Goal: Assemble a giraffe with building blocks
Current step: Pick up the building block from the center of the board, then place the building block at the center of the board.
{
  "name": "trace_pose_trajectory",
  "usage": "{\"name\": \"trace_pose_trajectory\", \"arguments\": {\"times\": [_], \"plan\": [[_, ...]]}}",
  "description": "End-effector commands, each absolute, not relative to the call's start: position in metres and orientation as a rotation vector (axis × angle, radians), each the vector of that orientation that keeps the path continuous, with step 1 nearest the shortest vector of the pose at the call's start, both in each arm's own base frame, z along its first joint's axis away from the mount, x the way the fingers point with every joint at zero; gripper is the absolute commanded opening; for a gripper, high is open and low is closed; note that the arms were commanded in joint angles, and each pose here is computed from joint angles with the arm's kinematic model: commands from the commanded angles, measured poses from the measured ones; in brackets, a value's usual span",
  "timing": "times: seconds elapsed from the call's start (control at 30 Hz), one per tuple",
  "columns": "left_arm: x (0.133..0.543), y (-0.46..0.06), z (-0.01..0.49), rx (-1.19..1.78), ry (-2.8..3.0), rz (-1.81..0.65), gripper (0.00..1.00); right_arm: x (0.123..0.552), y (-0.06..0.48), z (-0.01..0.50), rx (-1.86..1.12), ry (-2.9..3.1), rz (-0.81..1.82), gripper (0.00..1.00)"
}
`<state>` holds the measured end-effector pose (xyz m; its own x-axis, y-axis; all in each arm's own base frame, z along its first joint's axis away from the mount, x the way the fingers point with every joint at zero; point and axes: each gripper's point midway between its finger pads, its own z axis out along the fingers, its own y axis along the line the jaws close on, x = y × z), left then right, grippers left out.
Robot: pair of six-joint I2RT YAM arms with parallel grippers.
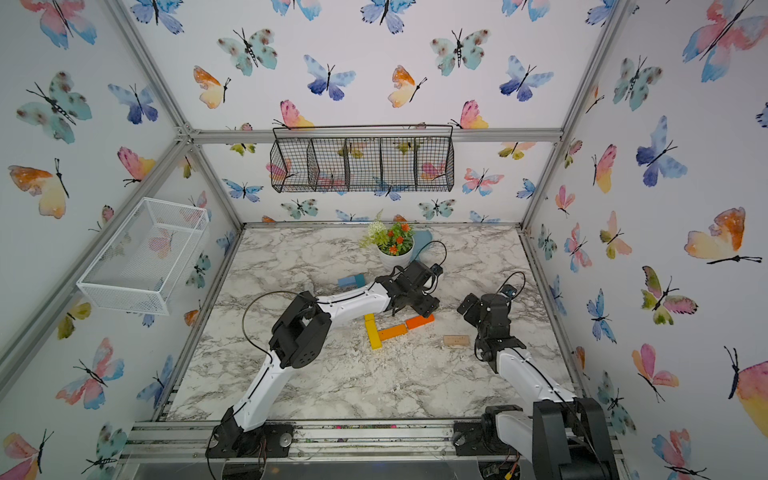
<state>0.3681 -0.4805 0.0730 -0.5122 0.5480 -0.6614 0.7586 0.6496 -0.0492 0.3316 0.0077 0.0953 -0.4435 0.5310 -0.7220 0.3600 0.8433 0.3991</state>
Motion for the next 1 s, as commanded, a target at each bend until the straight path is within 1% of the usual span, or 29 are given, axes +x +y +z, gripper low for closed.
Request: {"name": "trace_pose_trajectory", "arguments": {"times": [0.0,0.13,0.17,0.4,0.53,0.7,0.97], "plan": [[0.358,-0.469,0.127,0.937,2.195,-0.492,0.6,0.332,0.008,0.096,0.632,2.068,0.229,1.0],[0.332,-0.439,0.129,0.946,2.231,-0.47,0.6,0.332,0.008,0.095,0.63,2.07,0.228,1.0],[0.32,-0.43,0.135,0.958,2.234,-0.493,0.6,0.332,0.008,0.095,0.63,2.072,0.229,1.0],[0.21,-0.378,0.122,1.089,2.283,-0.54,0.6,0.333,0.013,0.09,0.62,2.089,0.251,1.0],[0.17,-0.357,0.105,1.103,2.311,-0.558,0.6,0.335,0.017,0.084,0.616,2.11,0.27,1.0],[0.154,-0.347,0.084,1.102,2.326,-0.531,0.6,0.336,0.02,0.081,0.607,2.12,0.286,1.0],[0.157,-0.355,0.048,1.147,2.362,-0.409,0.6,0.337,0.022,0.079,0.593,2.129,0.294,1.0]]}}
